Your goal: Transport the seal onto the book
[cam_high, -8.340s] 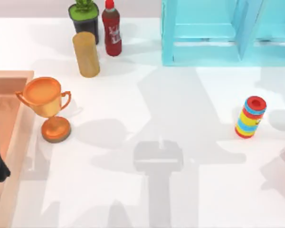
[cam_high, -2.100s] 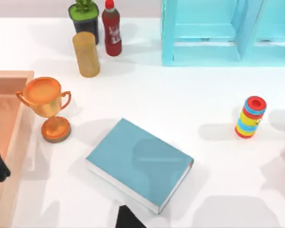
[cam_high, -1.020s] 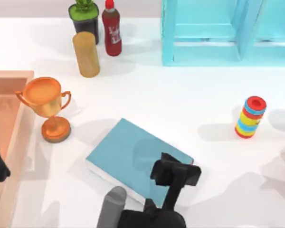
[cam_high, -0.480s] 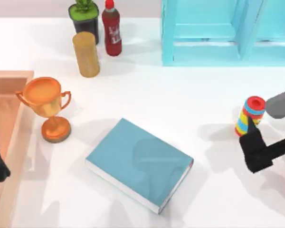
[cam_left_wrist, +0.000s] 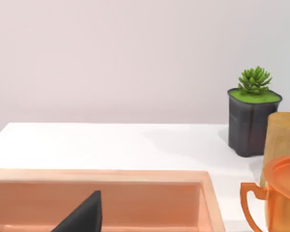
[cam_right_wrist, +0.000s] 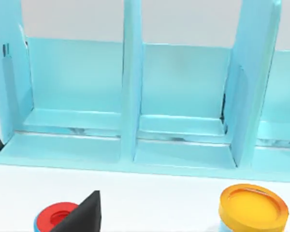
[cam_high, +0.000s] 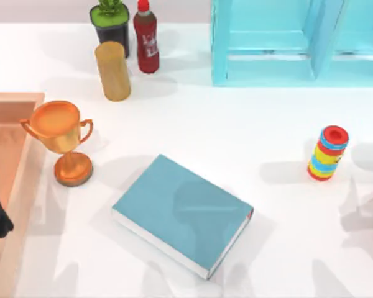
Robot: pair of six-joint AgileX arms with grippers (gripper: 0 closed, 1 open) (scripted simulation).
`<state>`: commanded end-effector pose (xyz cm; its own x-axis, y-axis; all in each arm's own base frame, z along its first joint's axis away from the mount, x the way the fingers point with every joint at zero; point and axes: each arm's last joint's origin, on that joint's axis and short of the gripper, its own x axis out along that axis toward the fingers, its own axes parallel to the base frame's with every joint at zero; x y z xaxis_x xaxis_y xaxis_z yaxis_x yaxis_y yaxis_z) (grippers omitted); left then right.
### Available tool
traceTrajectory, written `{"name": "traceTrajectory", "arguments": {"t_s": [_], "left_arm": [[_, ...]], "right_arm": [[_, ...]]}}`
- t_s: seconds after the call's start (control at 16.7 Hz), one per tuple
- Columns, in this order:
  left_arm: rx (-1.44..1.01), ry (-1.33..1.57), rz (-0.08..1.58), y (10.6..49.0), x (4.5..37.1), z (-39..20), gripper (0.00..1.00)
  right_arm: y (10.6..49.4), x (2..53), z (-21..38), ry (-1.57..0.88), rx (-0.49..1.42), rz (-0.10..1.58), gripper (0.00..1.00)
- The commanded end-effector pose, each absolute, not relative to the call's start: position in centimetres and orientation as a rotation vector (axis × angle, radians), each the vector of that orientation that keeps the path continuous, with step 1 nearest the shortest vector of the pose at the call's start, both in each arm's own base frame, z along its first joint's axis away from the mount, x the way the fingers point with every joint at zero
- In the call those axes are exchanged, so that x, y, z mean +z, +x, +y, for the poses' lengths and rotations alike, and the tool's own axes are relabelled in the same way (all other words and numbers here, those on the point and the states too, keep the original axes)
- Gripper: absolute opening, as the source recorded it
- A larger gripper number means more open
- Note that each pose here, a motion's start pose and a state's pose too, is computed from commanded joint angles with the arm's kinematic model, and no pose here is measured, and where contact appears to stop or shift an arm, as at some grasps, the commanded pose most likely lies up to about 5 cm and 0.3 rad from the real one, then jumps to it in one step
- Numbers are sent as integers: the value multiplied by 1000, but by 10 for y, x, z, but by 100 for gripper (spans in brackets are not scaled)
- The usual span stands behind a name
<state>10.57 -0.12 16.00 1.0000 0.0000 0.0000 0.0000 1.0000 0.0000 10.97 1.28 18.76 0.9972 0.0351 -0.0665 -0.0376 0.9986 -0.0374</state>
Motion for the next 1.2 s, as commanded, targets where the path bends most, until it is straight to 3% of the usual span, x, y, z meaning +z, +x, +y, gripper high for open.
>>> {"name": "traceTrajectory", "arguments": {"t_s": [0.3, 0.72, 0.96, 1.2], "left_arm": [[0, 0, 0, 106, 160, -1, 100], [1, 4, 11, 106, 161, -1, 100], [13, 53, 152, 109, 183, 1, 100], [26, 114, 407, 128, 230, 7, 100]], "right_arm": [[106, 160, -1, 0, 0, 0, 100], [106, 160, -1, 0, 0, 0, 100], [106, 160, -1, 0, 0, 0, 100], [106, 160, -1, 0, 0, 0, 100]]}}
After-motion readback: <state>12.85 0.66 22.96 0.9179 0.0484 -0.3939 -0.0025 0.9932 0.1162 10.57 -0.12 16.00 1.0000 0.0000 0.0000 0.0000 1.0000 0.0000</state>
